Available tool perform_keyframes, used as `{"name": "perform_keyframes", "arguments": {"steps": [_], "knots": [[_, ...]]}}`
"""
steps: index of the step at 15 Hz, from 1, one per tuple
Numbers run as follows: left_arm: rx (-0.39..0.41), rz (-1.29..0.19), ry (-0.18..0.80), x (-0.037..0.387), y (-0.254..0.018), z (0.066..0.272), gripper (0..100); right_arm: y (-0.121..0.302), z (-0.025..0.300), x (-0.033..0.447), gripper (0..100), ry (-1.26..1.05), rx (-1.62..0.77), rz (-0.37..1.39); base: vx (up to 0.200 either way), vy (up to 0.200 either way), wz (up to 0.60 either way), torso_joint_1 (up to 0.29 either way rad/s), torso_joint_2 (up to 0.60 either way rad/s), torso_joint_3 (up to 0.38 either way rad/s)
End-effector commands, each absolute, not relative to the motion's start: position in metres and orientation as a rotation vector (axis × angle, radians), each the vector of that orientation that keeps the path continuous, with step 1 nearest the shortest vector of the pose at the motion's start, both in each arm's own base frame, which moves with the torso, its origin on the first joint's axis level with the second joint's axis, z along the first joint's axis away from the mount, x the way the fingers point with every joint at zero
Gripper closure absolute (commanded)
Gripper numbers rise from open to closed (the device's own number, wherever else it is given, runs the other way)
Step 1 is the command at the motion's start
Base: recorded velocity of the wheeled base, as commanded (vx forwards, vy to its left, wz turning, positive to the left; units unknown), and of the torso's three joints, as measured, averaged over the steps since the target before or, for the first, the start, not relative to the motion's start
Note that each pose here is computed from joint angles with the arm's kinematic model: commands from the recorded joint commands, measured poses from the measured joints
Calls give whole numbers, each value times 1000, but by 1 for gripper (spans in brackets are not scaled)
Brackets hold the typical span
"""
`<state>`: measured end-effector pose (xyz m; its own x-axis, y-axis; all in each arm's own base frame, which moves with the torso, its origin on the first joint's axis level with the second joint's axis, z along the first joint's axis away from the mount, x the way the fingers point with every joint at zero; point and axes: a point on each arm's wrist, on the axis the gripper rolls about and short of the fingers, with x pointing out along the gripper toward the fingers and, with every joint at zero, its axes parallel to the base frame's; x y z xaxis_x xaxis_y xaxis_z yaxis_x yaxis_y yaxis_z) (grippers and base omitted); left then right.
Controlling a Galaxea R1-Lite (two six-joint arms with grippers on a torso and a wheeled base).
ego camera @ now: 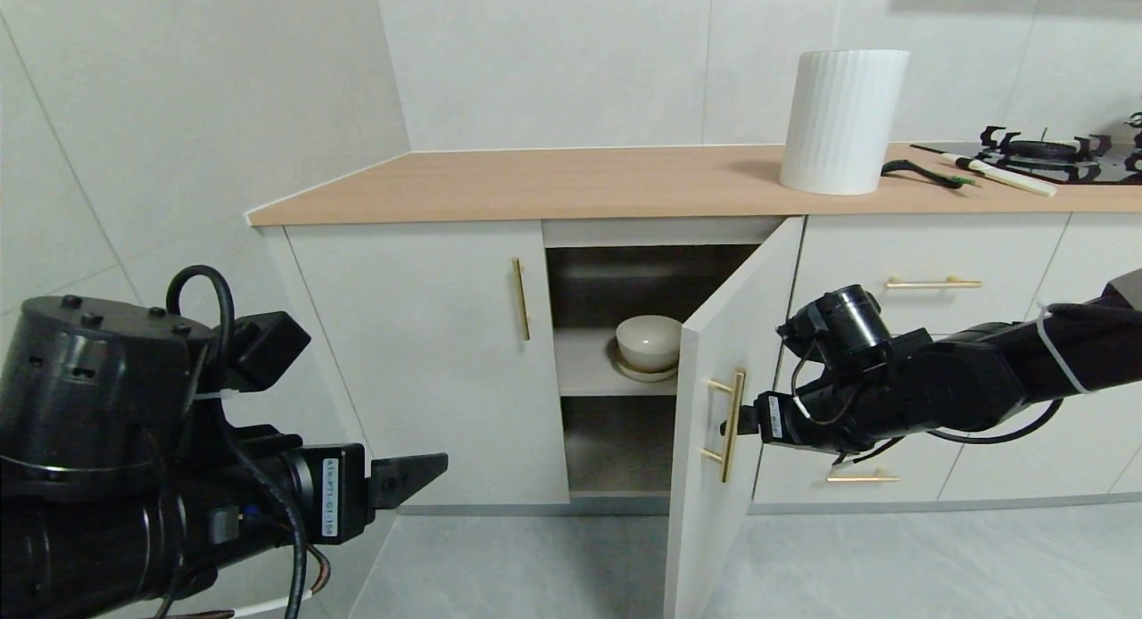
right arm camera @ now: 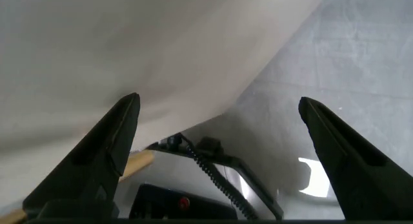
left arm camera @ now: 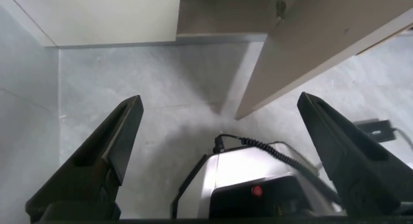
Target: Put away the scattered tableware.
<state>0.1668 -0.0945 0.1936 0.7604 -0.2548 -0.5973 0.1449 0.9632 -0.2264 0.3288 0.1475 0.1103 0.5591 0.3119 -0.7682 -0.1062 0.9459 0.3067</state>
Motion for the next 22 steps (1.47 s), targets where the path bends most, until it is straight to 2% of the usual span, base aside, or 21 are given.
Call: {"name": "perform_keyframes", "arguments": {"steps": [1, 8, 14, 22], "knots": [[-170, -216, 676, 167, -94, 193, 0, 151, 106, 329, 0, 963, 240, 248, 200, 0, 0, 2, -2, -2], [-165, -214, 683, 169, -95, 191, 0, 173, 95, 333, 0, 935, 320, 253, 200, 0, 0, 2, 1, 3], [-167, -213, 681, 169, -95, 191, 0, 194, 90, 364, 0, 821, 576, 174, 0, 0, 0, 0, 0, 0], [-164, -212, 689, 171, -96, 190, 0, 206, 71, 410, 0, 663, 675, -56, 0, 0, 0, 0, 0, 0]]}}
